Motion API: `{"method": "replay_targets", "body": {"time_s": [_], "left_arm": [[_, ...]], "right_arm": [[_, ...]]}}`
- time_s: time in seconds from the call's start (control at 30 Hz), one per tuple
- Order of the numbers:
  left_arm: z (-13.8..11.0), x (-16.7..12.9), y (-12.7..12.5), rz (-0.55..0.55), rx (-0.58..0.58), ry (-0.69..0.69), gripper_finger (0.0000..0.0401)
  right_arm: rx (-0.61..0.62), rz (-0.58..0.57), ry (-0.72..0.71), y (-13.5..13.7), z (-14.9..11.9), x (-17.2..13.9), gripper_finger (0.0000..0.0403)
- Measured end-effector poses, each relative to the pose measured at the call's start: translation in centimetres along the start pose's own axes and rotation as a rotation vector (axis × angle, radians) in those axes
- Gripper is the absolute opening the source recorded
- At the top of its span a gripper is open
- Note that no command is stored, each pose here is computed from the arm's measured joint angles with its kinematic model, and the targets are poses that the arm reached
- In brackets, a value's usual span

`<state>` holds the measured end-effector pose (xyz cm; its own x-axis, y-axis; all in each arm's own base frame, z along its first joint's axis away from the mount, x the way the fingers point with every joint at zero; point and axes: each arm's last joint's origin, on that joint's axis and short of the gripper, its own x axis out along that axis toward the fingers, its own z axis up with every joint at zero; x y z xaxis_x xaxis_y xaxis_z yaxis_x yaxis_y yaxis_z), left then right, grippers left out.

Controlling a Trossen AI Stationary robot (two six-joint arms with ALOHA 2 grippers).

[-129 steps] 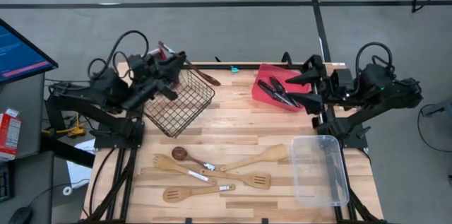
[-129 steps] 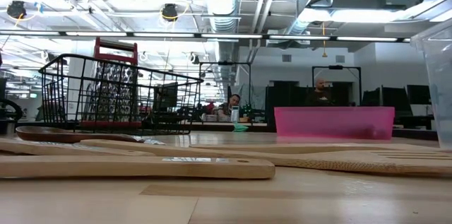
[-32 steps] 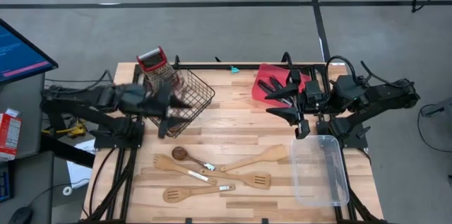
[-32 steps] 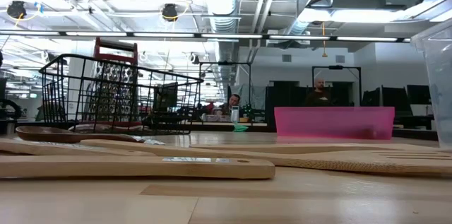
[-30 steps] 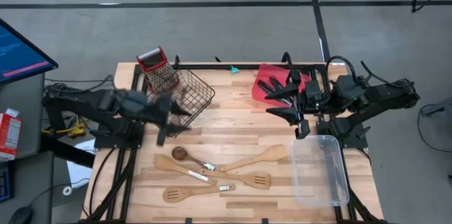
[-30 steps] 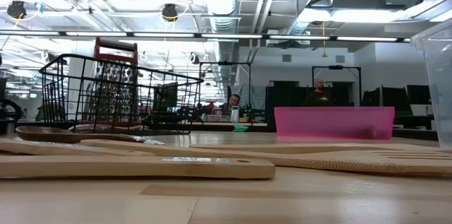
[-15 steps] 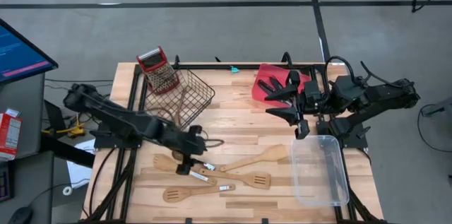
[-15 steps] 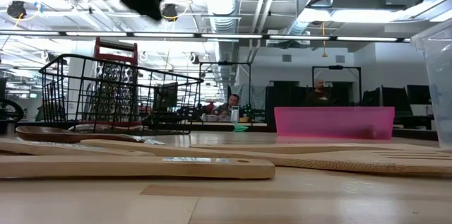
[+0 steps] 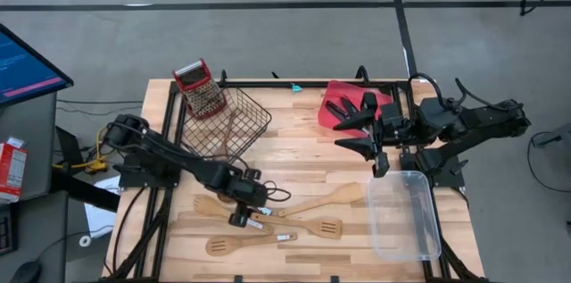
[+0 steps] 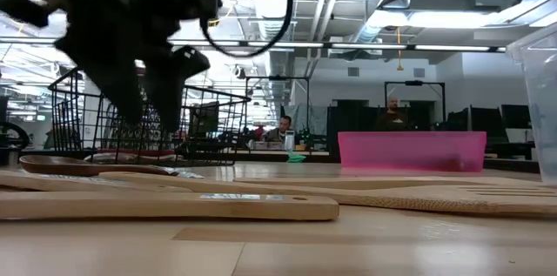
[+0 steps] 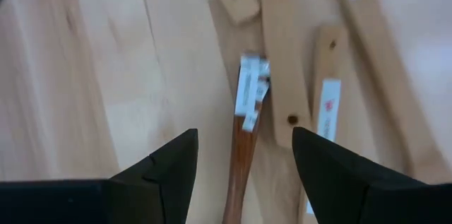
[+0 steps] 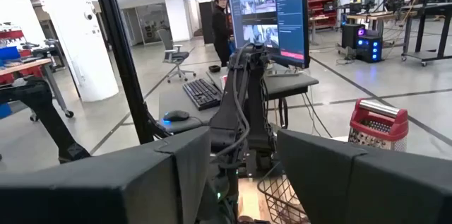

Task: Pick & Place Kitchen Items
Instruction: Put the dark brown serving spoon into the black wire basket

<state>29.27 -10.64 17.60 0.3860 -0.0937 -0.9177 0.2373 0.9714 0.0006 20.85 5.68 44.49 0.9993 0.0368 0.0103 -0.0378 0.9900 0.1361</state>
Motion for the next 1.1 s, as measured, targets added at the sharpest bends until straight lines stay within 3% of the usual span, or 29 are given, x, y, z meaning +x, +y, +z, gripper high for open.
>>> {"method": "replay_targets", "body": {"time_s": [0.43,0.57,0.83,1.1], "left_arm": [[-3.0,2.5,0.1,-0.009,-0.008,0.143,0.0199],[-3.3,2.8,0.2,0.011,-0.007,0.155,0.0154],[-3.2,2.8,0.8,0.033,-0.015,0.148,0.0015],[-2.9,2.6,1.4,0.042,-0.04,0.114,0.0007]], "right_arm": [[-0.004,-0.001,0.013,0.0,-0.1,0.0,0.0185],[0.0,-0.001,0.013,0.0,-0.1,0.0,0.0183],[0.022,0.002,0.013,0.0,-0.1,0.0,0.0181],[0.022,0.002,0.013,0.0,-0.1,0.0,0.0184]]}}
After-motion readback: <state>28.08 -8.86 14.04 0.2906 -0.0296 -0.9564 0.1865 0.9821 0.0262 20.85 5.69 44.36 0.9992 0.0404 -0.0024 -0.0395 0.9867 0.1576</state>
